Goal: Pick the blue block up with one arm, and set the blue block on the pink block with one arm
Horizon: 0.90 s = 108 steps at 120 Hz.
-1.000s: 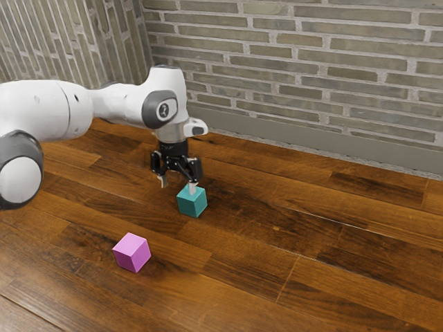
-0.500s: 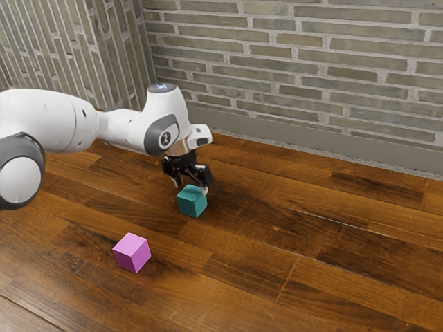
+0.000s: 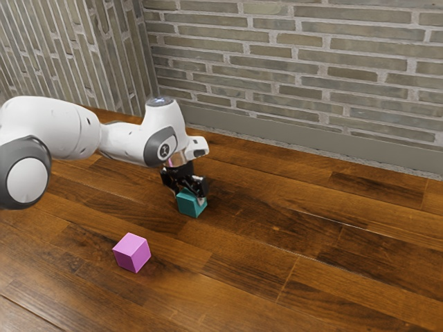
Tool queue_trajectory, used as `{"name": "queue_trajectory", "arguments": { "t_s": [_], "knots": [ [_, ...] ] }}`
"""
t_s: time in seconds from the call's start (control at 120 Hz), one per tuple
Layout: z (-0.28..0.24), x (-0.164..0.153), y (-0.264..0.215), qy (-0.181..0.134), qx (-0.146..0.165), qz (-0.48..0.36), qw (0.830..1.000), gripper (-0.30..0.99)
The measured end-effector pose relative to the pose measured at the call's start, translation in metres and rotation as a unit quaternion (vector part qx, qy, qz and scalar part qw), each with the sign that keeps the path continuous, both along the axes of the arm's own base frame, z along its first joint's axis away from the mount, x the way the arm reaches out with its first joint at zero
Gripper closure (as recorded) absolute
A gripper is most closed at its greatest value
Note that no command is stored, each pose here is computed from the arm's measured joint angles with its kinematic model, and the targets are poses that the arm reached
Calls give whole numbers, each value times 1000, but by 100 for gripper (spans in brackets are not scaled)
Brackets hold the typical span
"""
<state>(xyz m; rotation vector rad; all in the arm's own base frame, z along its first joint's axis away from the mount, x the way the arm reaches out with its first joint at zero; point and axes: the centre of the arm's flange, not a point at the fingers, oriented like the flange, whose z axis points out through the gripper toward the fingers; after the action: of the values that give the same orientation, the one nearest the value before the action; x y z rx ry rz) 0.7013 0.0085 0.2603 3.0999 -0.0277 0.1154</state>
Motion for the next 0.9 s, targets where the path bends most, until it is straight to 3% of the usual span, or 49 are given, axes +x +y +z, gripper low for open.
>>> {"name": "queue_trajectory", "arguments": {
  "t_s": [0.317, 0.45, 0.7, 0.9],
  "knots": [
    [6, 5, -1, -7, 0, 4, 1000, 32],
    [48, 1, 4, -9, 10, 8, 1000, 34],
    [121, -78, -7, -22, 26, 4, 999, 35],
    [142, -138, -22, -40, 32, -2, 999, 35]
  ]
}}
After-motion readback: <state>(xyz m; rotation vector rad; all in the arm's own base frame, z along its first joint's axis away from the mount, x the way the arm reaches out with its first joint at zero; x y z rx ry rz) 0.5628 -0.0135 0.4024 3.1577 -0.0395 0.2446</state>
